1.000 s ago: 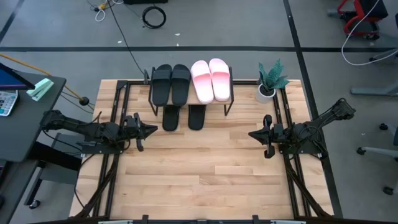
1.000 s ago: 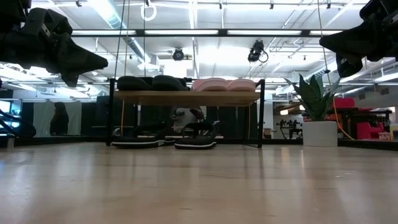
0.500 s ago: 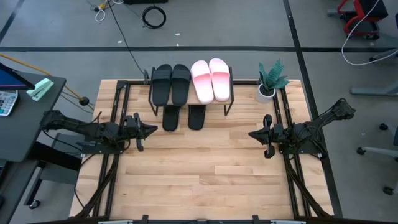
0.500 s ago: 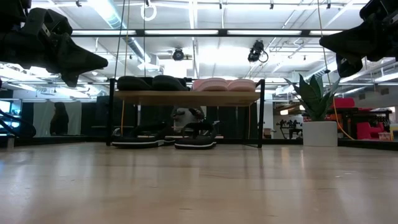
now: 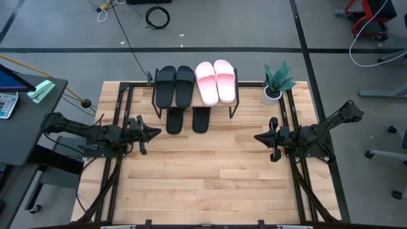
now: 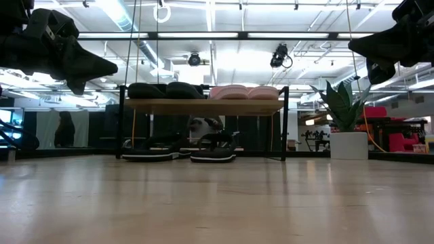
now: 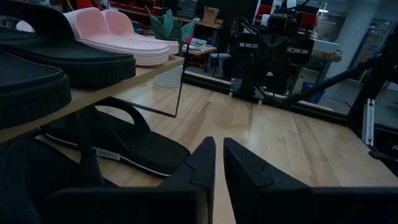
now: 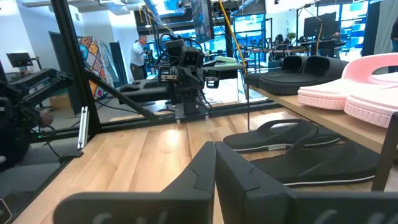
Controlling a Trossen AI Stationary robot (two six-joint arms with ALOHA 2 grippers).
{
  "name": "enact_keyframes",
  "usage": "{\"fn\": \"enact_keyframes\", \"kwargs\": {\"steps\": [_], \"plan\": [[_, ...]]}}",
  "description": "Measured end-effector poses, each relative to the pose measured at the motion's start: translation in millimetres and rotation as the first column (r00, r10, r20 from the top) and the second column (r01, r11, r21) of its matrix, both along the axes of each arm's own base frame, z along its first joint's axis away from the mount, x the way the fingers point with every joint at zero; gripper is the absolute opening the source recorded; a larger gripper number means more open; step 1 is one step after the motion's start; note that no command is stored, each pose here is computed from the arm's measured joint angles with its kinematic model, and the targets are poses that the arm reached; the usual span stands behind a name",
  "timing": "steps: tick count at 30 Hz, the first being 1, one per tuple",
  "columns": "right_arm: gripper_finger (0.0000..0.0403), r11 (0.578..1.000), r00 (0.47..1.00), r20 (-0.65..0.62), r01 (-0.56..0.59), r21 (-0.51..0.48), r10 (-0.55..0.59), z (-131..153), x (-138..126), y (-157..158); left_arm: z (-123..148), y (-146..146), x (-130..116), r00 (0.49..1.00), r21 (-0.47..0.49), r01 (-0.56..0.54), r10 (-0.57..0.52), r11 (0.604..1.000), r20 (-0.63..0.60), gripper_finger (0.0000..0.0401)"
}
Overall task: Pick and place slides into the shelf
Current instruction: Return to Home Position
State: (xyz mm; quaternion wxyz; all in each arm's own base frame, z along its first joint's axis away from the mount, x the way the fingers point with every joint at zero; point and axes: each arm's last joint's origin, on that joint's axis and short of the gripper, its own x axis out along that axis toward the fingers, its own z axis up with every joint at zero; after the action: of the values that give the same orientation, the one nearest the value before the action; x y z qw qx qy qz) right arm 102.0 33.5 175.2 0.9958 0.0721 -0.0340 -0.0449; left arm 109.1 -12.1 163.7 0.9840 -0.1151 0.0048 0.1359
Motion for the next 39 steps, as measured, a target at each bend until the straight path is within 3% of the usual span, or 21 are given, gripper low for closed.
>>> {"fn": "enact_keyframes", "kwargs": {"steps": [39], "plan": [[0.0016,1.0,1.0,0.0,0.0,0.0,0.0,0.0,0.0,0.0,0.0,0.0,0.0,1.0,0.0,0.0,0.0,1.0,0.0,0.0028]]}}
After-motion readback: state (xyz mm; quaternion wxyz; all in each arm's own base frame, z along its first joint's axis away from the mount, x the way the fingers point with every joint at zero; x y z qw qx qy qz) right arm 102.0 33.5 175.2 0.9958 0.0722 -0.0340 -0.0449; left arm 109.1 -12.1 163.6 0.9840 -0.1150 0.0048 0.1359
